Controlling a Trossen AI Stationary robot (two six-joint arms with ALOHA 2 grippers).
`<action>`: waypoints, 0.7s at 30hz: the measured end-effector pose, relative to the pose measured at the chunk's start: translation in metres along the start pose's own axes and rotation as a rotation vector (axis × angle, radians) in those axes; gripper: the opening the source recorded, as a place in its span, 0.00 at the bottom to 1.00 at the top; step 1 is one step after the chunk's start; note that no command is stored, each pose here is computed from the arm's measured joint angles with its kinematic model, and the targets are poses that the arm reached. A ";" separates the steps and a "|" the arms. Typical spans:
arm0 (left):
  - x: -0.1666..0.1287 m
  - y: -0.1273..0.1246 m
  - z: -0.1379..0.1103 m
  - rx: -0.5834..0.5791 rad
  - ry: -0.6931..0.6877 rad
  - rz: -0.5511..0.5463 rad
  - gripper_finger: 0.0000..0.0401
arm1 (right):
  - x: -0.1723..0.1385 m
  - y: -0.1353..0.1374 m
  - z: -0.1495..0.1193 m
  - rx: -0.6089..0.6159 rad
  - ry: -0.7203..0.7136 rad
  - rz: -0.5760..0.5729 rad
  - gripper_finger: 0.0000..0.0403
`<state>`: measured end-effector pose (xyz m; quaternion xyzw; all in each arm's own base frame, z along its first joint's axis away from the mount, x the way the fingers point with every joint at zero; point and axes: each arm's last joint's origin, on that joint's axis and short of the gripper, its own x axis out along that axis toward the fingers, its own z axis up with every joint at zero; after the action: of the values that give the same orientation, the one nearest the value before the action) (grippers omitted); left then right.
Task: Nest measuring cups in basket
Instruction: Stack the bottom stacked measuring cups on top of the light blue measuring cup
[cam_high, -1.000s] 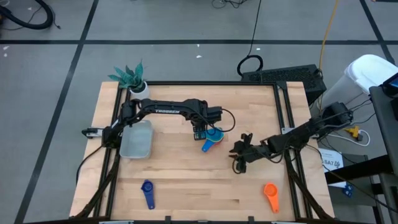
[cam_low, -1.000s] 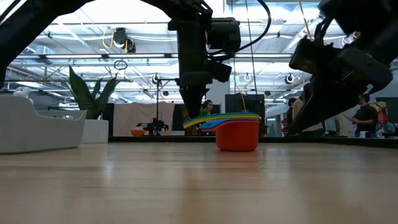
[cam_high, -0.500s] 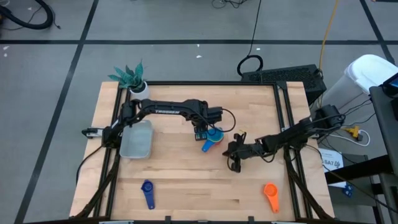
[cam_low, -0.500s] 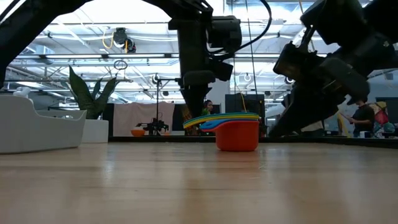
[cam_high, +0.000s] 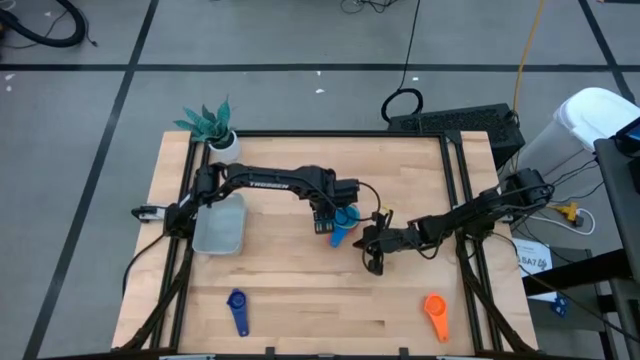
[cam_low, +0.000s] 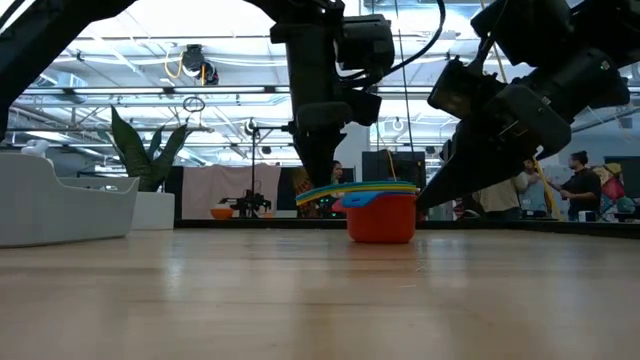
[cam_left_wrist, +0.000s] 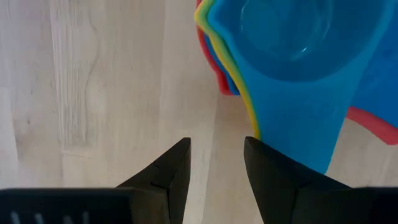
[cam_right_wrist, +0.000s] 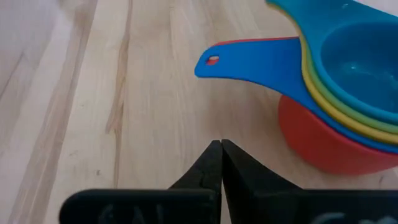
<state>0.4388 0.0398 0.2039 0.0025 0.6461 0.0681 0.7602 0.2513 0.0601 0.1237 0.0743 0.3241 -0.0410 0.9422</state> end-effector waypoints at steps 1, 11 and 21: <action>0.000 -0.001 0.000 -0.002 -0.001 0.000 0.38 | 0.000 0.000 0.000 0.000 -0.001 0.000 0.00; -0.001 -0.009 0.003 -0.012 -0.030 -0.022 0.38 | 0.001 -0.006 0.001 0.006 0.001 -0.019 0.00; -0.001 -0.010 0.004 -0.025 -0.042 -0.035 0.38 | 0.003 -0.012 0.003 0.015 0.011 -0.022 0.00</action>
<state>0.4436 0.0305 0.2046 -0.0168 0.6289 0.0628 0.7748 0.2535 0.0473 0.1229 0.0782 0.3297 -0.0532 0.9393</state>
